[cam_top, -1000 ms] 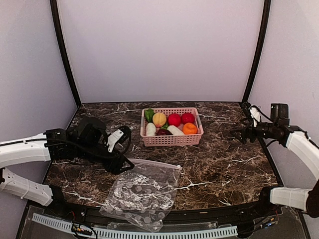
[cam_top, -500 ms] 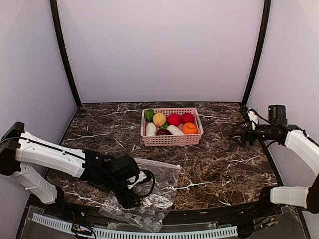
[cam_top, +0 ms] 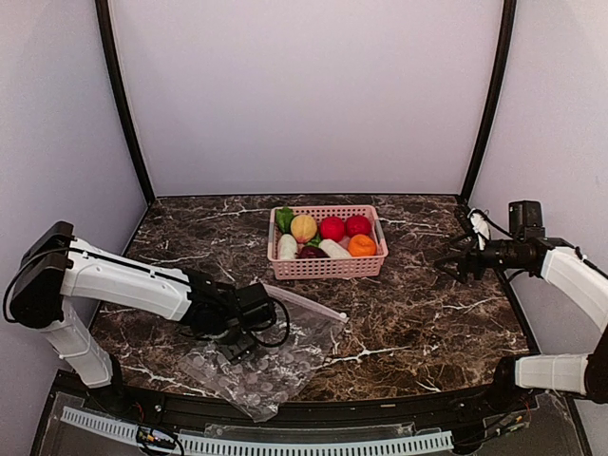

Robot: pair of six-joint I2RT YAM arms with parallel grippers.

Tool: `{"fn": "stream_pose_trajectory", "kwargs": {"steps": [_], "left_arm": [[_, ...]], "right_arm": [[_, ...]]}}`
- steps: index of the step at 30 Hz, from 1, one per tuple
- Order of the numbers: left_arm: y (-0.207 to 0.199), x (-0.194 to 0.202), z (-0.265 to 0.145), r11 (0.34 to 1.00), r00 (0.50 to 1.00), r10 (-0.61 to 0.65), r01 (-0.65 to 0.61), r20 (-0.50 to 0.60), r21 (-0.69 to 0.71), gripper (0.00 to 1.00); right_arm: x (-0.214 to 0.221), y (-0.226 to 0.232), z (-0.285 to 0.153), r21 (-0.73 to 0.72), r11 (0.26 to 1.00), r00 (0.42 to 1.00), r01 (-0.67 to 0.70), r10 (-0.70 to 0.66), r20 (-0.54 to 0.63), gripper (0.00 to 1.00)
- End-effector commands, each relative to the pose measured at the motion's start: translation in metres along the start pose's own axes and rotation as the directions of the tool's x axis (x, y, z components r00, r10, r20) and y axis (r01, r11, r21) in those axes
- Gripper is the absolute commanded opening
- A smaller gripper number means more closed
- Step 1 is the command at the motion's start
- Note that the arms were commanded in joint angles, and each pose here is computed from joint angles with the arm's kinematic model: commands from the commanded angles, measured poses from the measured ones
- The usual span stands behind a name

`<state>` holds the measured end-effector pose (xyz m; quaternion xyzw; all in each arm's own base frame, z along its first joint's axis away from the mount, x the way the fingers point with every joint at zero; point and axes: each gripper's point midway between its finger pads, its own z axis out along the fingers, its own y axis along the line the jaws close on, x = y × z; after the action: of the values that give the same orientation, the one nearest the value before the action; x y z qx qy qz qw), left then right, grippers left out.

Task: Place the food in the zip-top bag and seal the zipper
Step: Adjust the zipper food storage bag at the center of the board.

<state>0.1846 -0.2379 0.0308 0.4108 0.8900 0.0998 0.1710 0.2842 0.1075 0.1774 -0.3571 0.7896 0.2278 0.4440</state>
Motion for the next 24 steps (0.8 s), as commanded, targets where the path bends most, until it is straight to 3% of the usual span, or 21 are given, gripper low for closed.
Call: {"fn": "stream_pose_trajectory", "kwargs": {"steps": [1, 4, 8, 16, 24], "left_arm": [[0.061, -0.018, -0.026, 0.985, 0.997, -0.016, 0.028, 0.071, -0.168, 0.79], [0.085, -0.041, -0.051, 0.977, 0.975, -0.094, 0.129, 0.203, -0.169, 0.81], [0.093, -0.054, -0.078, 0.965, 0.936, -0.194, 0.237, 0.295, -0.114, 0.82], [0.071, -0.018, -0.063, 0.91, 0.892, -0.411, 0.415, 0.188, 0.022, 0.81], [0.047, 0.002, -0.062, 0.832, 0.812, -0.548, 0.504, 0.202, 0.232, 0.71]], "right_arm": [[-0.011, 0.007, 0.0, -0.027, 0.999, 0.999, 0.04, -0.039, 0.021, 0.87], [-0.016, 0.019, 0.009, -0.064, 0.995, 0.997, 0.078, -0.077, 0.011, 0.84], [-0.033, 0.045, 0.023, -0.171, 0.979, 0.994, 0.112, -0.112, 0.009, 0.79], [-0.053, 0.1, 0.067, -0.457, 0.889, 0.996, -0.015, -0.025, -0.08, 0.69], [-0.033, 0.158, 0.138, -0.561, 0.827, 0.958, 0.02, -0.178, -0.227, 0.6]]}}
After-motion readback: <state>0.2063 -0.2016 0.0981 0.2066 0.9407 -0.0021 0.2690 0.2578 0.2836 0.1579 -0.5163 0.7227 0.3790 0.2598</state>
